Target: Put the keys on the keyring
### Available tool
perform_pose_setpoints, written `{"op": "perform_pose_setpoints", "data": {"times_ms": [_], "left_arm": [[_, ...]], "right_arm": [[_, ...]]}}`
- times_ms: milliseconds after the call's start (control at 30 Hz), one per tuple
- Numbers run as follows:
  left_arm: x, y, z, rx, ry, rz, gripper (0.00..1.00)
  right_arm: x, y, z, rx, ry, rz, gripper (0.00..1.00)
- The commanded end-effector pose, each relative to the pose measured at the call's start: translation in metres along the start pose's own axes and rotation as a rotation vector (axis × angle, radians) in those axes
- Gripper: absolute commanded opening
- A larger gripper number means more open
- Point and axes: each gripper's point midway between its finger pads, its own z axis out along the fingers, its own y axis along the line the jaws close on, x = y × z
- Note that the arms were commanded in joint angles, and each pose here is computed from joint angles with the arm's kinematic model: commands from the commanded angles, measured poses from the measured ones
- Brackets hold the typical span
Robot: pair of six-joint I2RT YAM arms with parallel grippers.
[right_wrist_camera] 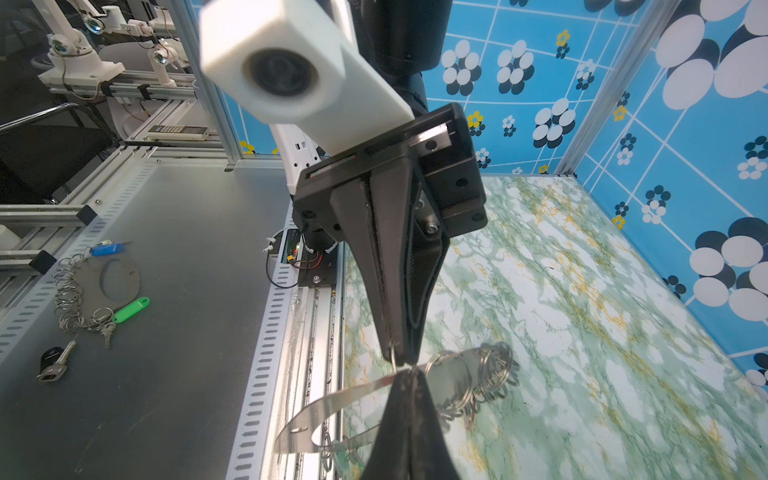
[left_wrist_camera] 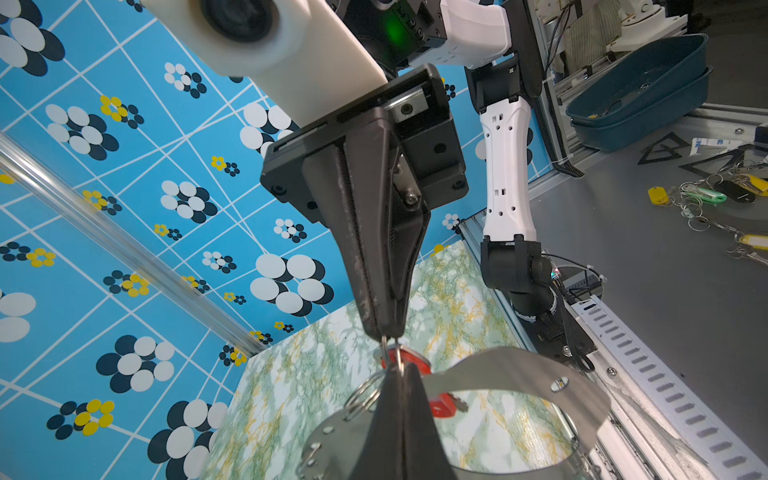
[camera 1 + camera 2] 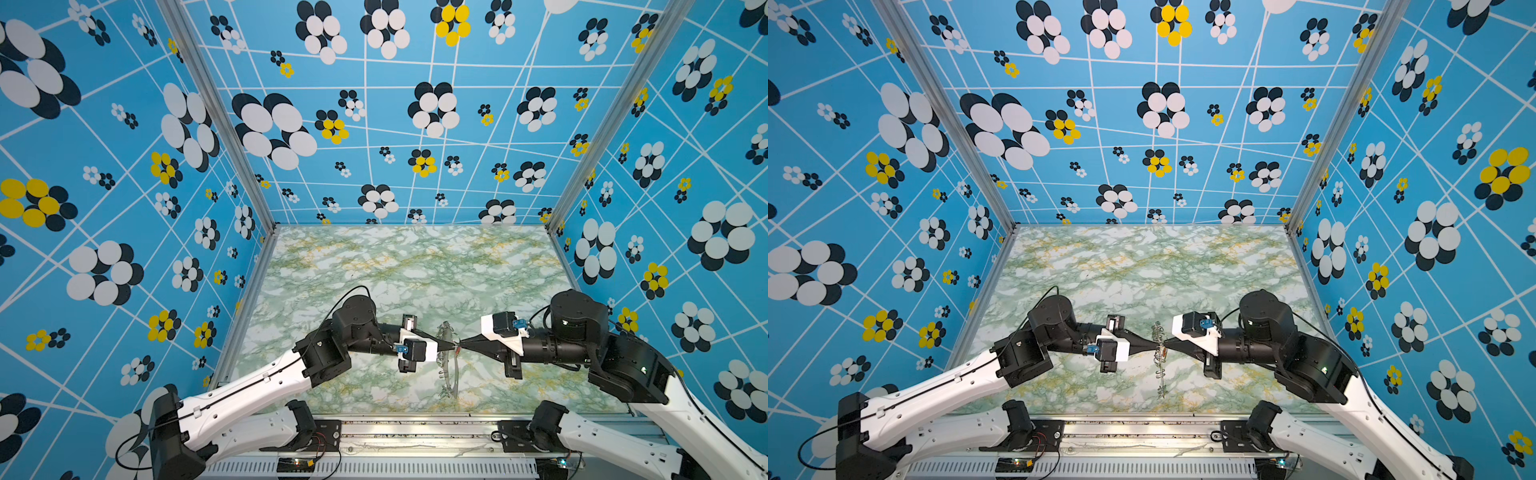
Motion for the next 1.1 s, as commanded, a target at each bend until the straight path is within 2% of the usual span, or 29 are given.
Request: {"op": "perform_pose_setpoints", "data": {"times_ms": [0,633,967,1067], "left_arm": [[-0.028,-0.004,0.003,0.067,-0.087,0.030,0.00],[-0.030,-0.007,0.004,0.109,-0.068,0.004,0.00],[-0.037,-0.005,-0.006,0.015,-0.107,0.135,0.00],[-0.039,-0.007,-0.007,0.017,-0.112,0.143,0.00]], "right_arm": [[-0.018,-0.011,0.002,0.036,-0.053,-0.020,0.00],[-0.012,-0.011,0.009,0.018,-0.026,-0.001,0.00],[0.000,-0.015,0.008,0.046,0.037,0.035,0.00],[0.002,-0.019,0.007,0.070,0.048,0.041,0.00]]}}
